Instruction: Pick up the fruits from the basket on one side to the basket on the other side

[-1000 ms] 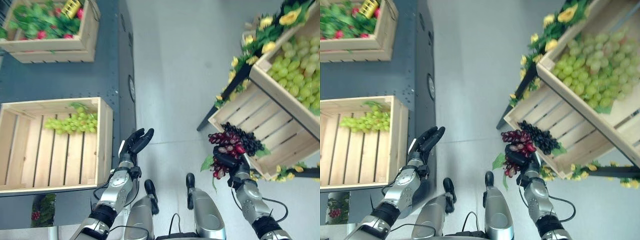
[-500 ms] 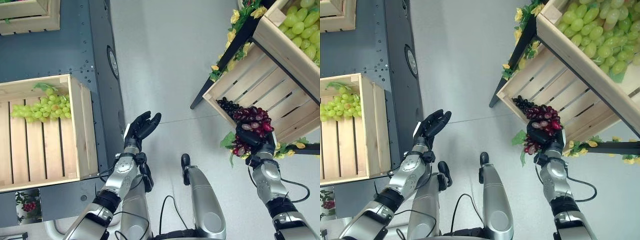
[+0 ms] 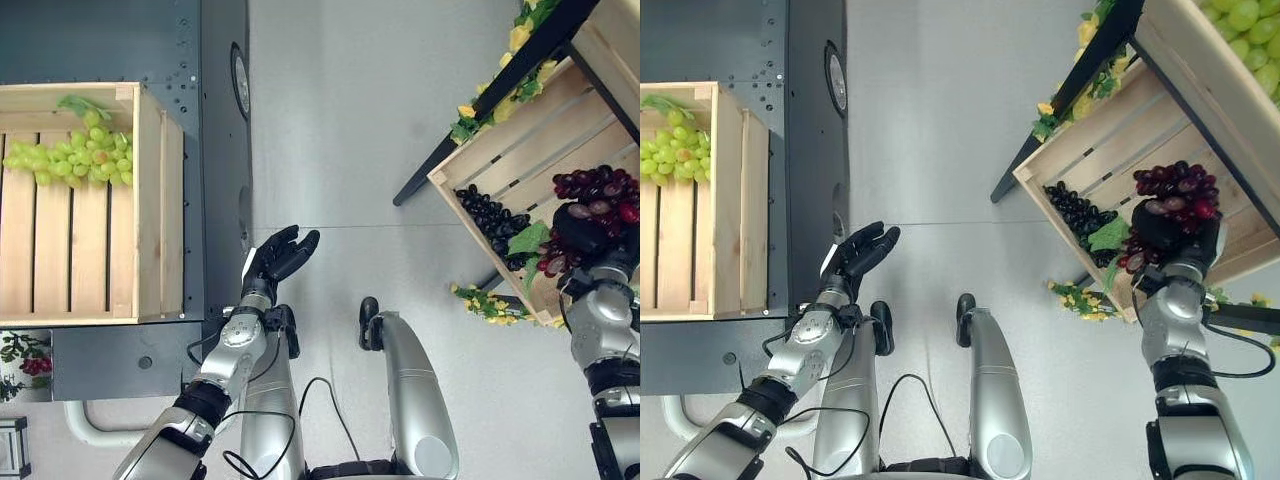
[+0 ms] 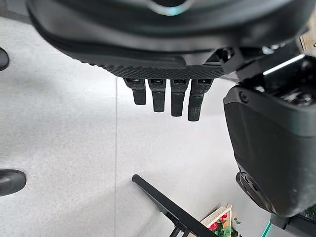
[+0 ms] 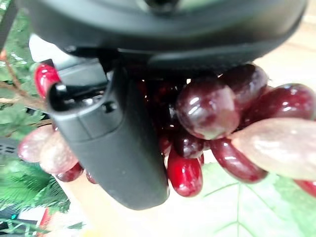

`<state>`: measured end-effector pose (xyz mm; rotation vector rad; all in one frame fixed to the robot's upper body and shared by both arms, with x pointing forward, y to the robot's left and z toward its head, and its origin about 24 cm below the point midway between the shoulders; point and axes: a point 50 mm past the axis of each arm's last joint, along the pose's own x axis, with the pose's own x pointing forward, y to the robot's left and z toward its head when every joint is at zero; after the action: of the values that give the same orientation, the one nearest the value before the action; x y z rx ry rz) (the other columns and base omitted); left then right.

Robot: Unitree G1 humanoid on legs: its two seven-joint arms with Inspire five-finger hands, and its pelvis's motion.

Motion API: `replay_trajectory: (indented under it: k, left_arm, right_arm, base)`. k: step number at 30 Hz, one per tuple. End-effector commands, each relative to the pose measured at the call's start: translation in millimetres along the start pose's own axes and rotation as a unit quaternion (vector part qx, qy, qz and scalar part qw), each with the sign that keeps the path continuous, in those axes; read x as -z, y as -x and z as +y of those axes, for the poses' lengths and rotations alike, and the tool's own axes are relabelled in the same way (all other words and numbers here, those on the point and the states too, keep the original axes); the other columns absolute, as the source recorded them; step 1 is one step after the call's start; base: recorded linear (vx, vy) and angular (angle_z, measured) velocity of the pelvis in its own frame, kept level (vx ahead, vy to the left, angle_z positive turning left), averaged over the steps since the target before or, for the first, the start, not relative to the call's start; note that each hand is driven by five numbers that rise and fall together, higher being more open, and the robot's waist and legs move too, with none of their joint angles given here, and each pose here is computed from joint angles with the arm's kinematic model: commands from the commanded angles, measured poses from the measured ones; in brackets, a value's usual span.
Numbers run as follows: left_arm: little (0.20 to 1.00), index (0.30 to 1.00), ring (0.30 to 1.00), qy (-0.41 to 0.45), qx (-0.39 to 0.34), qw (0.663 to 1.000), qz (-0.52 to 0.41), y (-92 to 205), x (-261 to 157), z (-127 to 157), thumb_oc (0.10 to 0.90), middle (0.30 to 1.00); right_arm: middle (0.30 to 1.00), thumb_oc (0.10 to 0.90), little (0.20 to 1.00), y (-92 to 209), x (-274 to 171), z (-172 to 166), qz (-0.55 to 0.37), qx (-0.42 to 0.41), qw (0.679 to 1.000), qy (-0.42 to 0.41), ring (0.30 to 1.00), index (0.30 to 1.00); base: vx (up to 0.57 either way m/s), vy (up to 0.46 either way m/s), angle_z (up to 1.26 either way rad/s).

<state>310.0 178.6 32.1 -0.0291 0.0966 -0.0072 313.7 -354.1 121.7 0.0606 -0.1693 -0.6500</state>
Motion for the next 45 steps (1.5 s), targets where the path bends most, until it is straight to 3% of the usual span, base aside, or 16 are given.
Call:
replay_trajectory:
  k: [1, 6, 26, 27, 45]
  left_arm:
    - [0.9, 0.9, 0.9, 0.004, 0.067, 0.994, -0.084, 1, -34, -22, 0.8, 0.9]
    - [0.9, 0.9, 0.9, -0.003, 0.073, 0.993, -0.089, 1, -39, -20, 0.8, 0.9]
    - [0.9, 0.9, 0.9, -0.013, 0.085, 0.992, -0.097, 4, -42, -14, 0.8, 0.9]
    - [0.9, 0.9, 0.9, -0.012, 0.085, 0.992, -0.098, 5, -42, -13, 0.8, 0.9]
    - [0.9, 0.9, 0.9, -0.006, 0.085, 0.991, -0.104, 7, -43, -14, 0.8, 0.9]
  right_arm:
    - [0.3, 0.4, 0.3, -23, -73, -33, -0.113, 0.087, 0.99, 0.015, 0.3, 0.3]
    - [0.3, 0.4, 0.3, -33, -83, -46, -0.089, 0.111, 0.987, 0.077, 0.3, 0.3]
    - [0.3, 0.4, 0.3, -40, -83, -64, -0.028, 0.113, 0.981, 0.155, 0.3, 0.3]
    - [0.9, 0.8, 0.9, -40, -84, -66, -0.026, 0.126, 0.979, 0.157, 0.9, 0.9]
    - [0.9, 0.8, 0.9, -44, -88, -77, 0.006, 0.158, 0.971, 0.178, 0.9, 0.9]
  base:
    - [0.01, -0.048, 0.1]
    - [0.01, -0.028, 0.06]
    - [0.0, -0.002, 0.01]
    - [-0.04, 0.02, 0.01]
    - [-0.01, 0.004, 0.0]
